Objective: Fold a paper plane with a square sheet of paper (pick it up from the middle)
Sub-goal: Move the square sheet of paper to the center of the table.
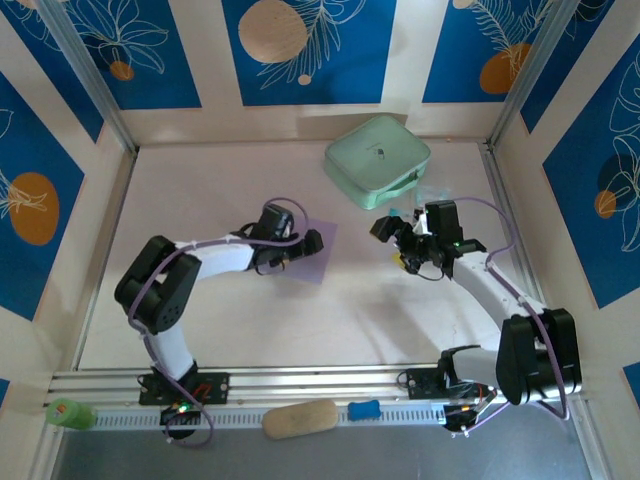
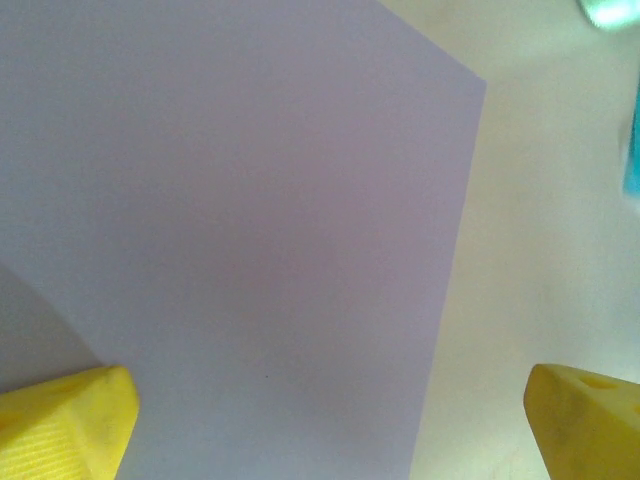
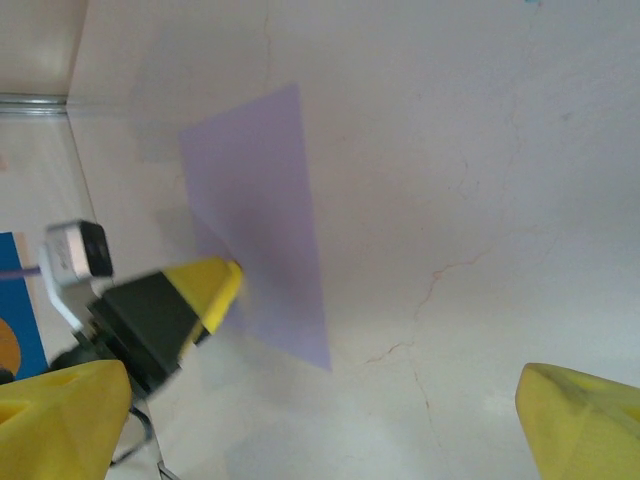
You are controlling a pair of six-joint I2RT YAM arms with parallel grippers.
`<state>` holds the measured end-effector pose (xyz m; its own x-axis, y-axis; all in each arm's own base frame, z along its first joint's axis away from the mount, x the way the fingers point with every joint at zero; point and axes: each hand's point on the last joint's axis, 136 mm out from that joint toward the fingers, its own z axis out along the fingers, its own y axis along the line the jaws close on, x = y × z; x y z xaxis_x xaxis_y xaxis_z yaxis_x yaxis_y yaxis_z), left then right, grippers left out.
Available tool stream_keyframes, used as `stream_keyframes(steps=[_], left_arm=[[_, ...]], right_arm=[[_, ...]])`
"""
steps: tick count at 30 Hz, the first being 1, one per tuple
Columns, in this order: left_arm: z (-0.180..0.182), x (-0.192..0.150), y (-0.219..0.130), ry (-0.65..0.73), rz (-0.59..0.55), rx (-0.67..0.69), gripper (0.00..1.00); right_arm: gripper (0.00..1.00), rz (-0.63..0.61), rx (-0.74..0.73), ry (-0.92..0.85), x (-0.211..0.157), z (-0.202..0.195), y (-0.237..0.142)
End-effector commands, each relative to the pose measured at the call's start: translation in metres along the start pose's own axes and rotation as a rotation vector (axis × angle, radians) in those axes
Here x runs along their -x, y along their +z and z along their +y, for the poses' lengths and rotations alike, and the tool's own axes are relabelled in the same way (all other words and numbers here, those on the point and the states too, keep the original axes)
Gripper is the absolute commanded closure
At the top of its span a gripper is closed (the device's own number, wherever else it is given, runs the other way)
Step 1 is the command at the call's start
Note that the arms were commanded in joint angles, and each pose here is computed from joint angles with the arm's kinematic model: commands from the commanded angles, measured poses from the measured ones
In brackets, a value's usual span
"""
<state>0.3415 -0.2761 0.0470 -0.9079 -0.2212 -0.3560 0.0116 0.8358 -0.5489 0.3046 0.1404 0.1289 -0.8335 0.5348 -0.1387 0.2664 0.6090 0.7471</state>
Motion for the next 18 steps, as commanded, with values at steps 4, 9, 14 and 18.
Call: stream_keyframes(steps=[4, 9, 14, 18], left_arm=[[0.006, 0.001, -0.015, 0.186, -0.008, 0.092, 0.00], [0.002, 0.008, -0.009, 0.268, 0.075, 0.055, 0.00], [0.010, 0.004, 0.002, 0.215, 0.144, 0.036, 0.00], [0.022, -0.013, 0.011, 0.156, 0.192, 0.043, 0.00]], right_arm=[[0.01, -0.025, 0.023, -0.041, -0.004, 0.013, -0.010], [0.01, -0.013, 0.030, -0.063, -0.008, 0.019, -0.008], [0.01, 0.027, 0.038, -0.073, -0.016, 0.024, -0.005], [0.01, 0.054, 0.023, -0.072, -0.022, 0.023, -0.002]])
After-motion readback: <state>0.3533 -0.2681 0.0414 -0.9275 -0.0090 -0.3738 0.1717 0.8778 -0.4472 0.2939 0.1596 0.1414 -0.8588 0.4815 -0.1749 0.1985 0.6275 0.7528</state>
